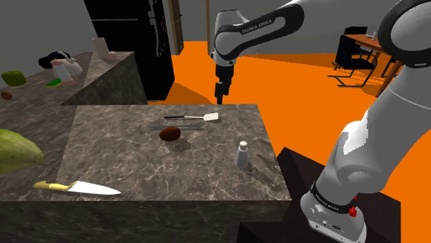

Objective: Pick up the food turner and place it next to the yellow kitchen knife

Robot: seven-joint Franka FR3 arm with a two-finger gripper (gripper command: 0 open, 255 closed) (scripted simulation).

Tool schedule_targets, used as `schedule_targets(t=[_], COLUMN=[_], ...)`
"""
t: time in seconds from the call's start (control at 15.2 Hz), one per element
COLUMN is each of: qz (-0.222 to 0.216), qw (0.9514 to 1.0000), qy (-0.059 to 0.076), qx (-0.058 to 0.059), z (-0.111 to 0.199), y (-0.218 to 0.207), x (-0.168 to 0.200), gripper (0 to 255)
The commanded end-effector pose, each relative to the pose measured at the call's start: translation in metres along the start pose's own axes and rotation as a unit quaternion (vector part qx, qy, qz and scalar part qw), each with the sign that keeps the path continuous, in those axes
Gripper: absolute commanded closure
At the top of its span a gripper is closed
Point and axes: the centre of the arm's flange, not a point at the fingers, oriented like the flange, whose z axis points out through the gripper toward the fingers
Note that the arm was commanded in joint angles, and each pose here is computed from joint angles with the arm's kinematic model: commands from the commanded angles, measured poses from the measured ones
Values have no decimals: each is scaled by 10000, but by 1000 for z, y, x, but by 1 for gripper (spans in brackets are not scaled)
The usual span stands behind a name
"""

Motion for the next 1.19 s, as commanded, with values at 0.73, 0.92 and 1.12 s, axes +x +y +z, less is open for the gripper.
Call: schedule_targets(t=[0.73,0.92,1.12], qz=[-1464,-1740,-1740], qw=[9891,9846,9846], qy=[129,153,153], qx=[-56,-66,-66], z=[85,100,116], y=[8,5,5], x=[144,172,173], gripper=[0,0,0])
